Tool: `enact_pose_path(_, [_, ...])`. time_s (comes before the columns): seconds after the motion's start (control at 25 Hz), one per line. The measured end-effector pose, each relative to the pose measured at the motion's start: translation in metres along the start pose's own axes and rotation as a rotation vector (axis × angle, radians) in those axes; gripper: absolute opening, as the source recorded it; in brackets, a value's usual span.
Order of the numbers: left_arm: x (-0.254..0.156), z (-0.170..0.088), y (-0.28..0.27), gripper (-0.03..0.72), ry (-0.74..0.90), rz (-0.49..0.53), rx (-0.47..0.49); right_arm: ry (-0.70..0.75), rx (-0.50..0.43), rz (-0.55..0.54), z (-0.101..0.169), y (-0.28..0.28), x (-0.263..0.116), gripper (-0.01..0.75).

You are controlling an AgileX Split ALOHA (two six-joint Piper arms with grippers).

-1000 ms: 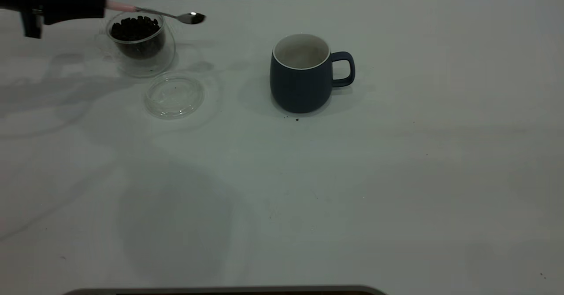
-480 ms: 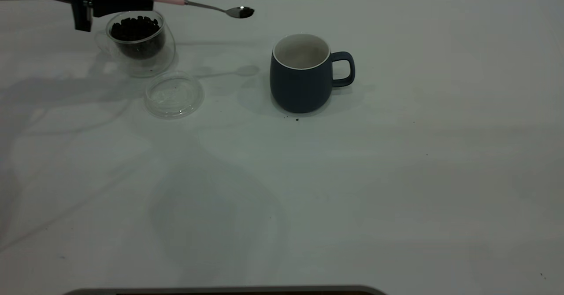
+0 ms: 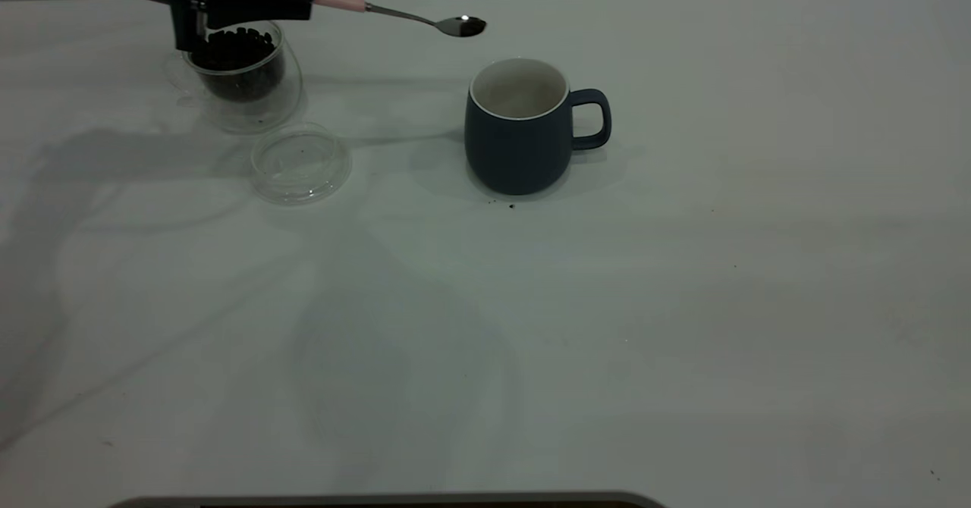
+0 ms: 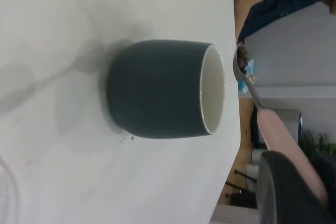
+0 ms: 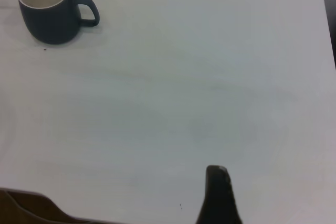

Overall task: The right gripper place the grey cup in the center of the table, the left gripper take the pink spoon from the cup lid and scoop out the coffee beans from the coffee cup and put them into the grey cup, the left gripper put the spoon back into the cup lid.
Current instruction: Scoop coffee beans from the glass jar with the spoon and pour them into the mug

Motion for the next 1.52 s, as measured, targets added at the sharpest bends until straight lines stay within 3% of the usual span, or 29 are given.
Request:
enact_pose_path(0.32, [-0.005,-0.011,0.024,0.125,0.051,0.052,-0.014,0.0,0.001,0.0,0.0,0.0,0.0,0.591])
enact_pose_path(0.6, [-0.008,-0.015,0.031,0.125,0.194,0.068,-0.023,0.0,0.001,0.0,0.0,0.0,0.0,0.591])
enact_pose_path(1.32, [-0.002,-0.008,0.031,0.125,0.793,0.04,0.031,0.0,0.001,0.0,0.0,0.0,0.0,0.591])
enact_pose_path(1.52, [-0.001,-0.008,0.031,0.125,0.767,0.033,0.03,0.0,0.001,0.0,0.0,0.0,0.0,0.591])
Point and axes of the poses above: a point on each arm's last joint axis where the gripper is mounted, y pointing out along that axis toward the gripper, z along the wrist's bending axis when the last joint is at zero, x = y × z, the point moved 3 cm from there along y, pointing out along that axis toward the gripper, and after that the axes turned 2 degrees about y, right-handed, at the moved point
